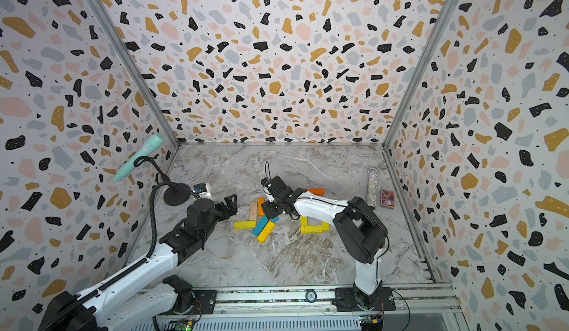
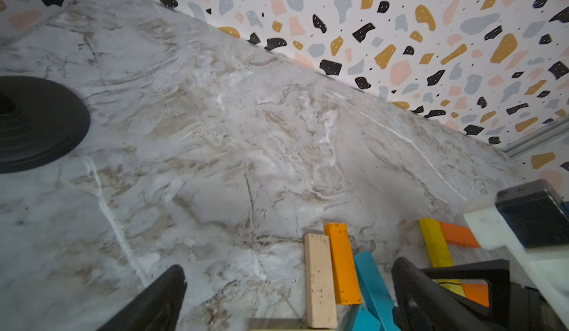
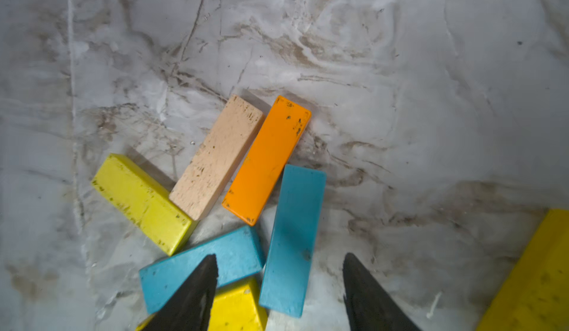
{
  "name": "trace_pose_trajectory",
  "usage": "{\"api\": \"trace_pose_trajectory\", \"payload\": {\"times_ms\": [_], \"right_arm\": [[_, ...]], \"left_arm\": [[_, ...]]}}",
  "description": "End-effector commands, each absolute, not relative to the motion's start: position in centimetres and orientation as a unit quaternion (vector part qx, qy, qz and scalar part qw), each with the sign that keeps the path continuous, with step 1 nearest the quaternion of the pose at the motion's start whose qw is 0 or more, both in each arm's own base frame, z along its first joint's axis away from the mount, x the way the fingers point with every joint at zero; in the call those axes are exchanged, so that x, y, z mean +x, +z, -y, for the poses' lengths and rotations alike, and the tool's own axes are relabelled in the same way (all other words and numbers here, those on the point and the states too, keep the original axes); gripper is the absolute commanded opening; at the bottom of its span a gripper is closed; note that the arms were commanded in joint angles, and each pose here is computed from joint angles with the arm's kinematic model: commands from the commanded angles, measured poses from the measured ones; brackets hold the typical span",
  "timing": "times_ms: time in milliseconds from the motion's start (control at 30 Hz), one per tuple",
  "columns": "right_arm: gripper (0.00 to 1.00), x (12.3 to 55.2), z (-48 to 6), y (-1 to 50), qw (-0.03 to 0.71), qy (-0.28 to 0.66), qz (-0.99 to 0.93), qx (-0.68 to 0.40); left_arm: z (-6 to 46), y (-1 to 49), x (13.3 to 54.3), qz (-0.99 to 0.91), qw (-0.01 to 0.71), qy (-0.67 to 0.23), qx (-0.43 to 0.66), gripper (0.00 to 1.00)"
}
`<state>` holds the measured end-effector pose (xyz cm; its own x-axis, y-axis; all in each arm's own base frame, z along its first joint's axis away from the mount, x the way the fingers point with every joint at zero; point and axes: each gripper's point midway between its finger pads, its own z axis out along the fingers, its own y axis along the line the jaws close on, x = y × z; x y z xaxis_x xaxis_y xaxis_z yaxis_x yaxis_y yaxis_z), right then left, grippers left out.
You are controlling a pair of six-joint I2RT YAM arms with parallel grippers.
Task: Assemble the number 6 with building blocks
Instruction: Adjust the building block at the center of the board.
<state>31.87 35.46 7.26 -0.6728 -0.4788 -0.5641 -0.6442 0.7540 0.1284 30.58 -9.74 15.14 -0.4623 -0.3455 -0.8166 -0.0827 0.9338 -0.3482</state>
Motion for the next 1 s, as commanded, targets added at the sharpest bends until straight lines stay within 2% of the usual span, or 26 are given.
{"api": "trace_pose_trajectory", "payload": {"times_ms": [0, 167, 433, 600, 767, 967], "right_arm": [[0.64, 33.0, -35.0, 7.4, 0.258, 0.122, -0.904, -0.317], [0.55, 33.9, -35.1, 5.2, 0.236, 0.098, -0.912, -0.321], [0.53, 34.0, -34.9, 2.6, 0.204, 0.083, -0.919, -0.327], [0.4, 34.6, -34.5, 2.4, 0.197, 0.086, -0.916, -0.338], [0.26, 36.1, -34.9, 3.8, 0.216, 0.102, -0.888, -0.393], [0.22, 38.8, -36.1, 5.5, 0.251, 0.125, -0.821, -0.498]], "left_arm": [[9.6, 15.3, 30.4, -0.84, 0.506, -0.148, -0.131, 0.99], [9.3, 15.1, 30.0, -0.839, 0.506, -0.15, -0.134, 0.99], [9.2, 15.0, 29.9, -0.838, 0.505, -0.153, -0.135, 0.99], [9.2, 14.9, 29.9, -0.84, 0.503, -0.153, -0.134, 1.0], [9.2, 14.8, 29.8, -0.842, 0.5, -0.152, -0.133, 0.99], [9.3, 14.6, 29.6, -0.845, 0.496, -0.151, -0.13, 0.99]]}}
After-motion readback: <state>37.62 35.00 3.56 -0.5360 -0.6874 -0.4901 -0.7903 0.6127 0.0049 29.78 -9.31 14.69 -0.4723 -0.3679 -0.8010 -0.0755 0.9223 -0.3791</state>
